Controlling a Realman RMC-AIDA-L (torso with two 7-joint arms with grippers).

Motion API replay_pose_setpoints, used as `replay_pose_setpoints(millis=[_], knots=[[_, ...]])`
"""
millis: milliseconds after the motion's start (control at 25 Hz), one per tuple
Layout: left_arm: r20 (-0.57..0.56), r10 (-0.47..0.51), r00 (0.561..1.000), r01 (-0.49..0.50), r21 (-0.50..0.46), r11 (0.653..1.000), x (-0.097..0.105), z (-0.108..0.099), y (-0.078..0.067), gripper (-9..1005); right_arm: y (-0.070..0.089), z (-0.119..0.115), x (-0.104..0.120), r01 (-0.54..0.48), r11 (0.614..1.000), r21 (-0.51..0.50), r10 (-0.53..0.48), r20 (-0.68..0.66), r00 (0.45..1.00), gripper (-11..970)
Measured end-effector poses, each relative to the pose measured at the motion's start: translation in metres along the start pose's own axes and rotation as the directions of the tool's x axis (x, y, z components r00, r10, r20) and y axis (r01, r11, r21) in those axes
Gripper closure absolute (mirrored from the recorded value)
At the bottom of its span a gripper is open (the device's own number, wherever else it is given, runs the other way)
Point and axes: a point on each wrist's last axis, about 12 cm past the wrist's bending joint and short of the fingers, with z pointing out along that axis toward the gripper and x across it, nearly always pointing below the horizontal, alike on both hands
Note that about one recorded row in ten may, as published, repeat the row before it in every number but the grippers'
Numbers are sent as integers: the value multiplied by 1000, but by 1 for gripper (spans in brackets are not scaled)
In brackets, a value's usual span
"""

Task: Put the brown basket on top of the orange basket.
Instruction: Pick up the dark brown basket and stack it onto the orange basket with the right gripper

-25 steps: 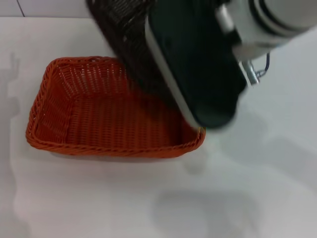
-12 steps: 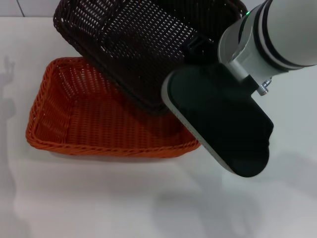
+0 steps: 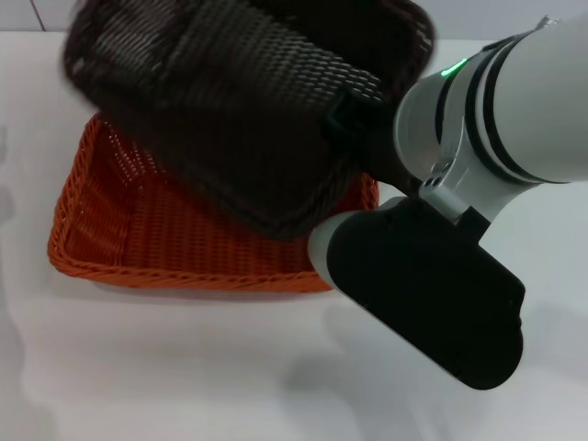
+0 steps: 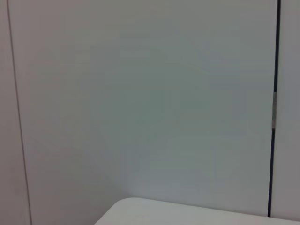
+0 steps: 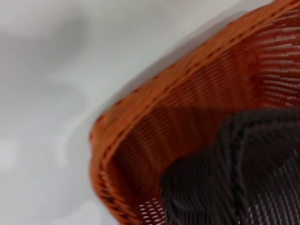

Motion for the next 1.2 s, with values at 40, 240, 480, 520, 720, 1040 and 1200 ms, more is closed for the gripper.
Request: replay_pose_setpoints(millis=[40,240,480,520,720,1040,1200], knots=[[0,0,1000,0,0,1000,0,0,0,230,0,0,0,0,1000,0,0,0,1000,806],[-10,-2,1000,2,-1,1000,2,-1,0,230,-1,-9,-1,1,999,43,-1,6,1000,807],[-37,0,999,0,-4,1000,7,-3,1,229,8,-5,-12,13,1000,-11,-12,28,1000,807],[-39,0,999,0,-5,1000,8,-3,1,229,9,-5,-13,13,1000,-15,-12,31,999,807],[-47,0,999,0,-2,1000,8,-2,1,229,11,-6,-16,17,1000,-18,-16,39,999,807],[-48,0,999,0,-2,1000,8,-2,0,229,16,-3,-25,54,997,-45,-52,56,997,805],[-50,-1,999,1,-2,1000,9,-3,0,229,19,2,-24,66,996,-66,-63,52,997,806]])
